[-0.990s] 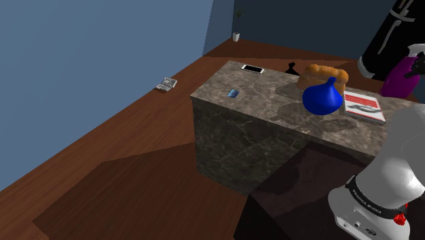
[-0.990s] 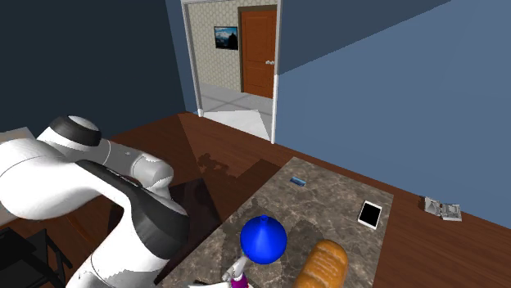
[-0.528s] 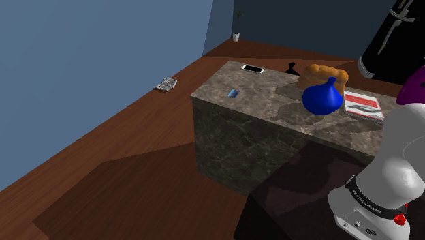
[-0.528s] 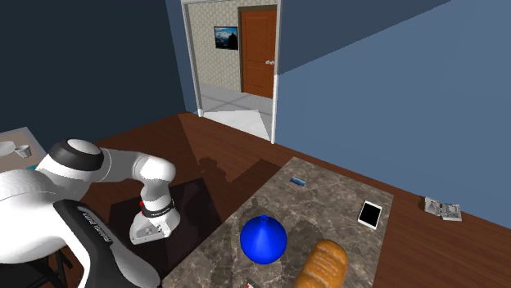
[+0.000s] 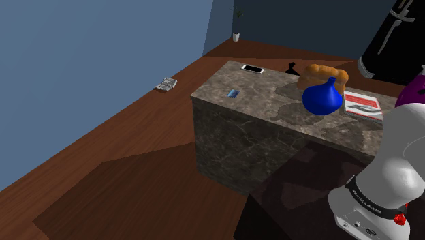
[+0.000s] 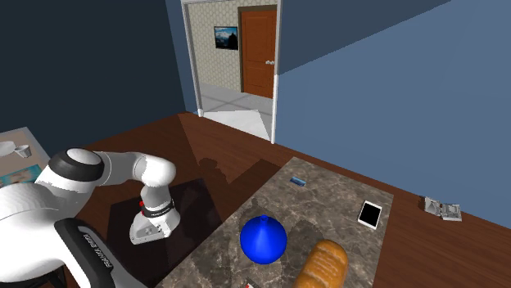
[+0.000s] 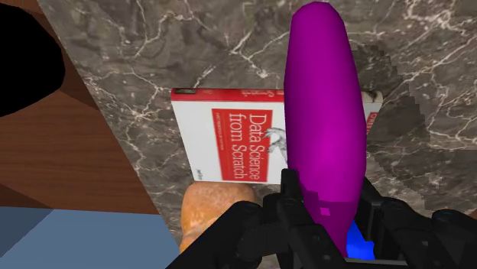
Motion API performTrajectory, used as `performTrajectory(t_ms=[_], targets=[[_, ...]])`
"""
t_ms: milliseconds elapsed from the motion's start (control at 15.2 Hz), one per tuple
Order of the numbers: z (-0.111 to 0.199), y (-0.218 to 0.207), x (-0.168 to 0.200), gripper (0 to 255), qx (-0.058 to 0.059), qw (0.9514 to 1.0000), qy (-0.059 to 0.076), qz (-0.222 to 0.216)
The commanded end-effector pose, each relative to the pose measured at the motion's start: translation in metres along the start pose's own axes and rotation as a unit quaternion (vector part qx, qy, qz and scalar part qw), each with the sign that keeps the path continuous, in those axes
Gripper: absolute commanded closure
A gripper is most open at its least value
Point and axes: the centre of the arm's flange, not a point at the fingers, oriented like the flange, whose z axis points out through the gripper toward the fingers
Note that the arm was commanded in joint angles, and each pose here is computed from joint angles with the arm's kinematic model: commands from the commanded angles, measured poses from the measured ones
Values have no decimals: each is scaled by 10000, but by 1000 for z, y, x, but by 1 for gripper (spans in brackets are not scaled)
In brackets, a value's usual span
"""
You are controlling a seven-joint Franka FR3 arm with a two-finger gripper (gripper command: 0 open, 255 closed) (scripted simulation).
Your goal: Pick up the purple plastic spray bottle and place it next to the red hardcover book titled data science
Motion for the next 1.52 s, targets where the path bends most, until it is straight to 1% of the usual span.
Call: performTrajectory(t_ms=[0, 396, 924, 990, 1320, 1452], targets=[[8, 1, -5, 255, -2, 10000, -1, 0], [38, 1, -23, 255, -2, 10000, -1, 0], [38, 1, -23, 255, -2, 10000, -1, 0], [38, 1, -23, 0, -2, 10000, -1, 0], [38, 1, -23, 0, -2, 10000, -1, 0], [12, 1, -23, 0, -2, 10000, -1, 0]])
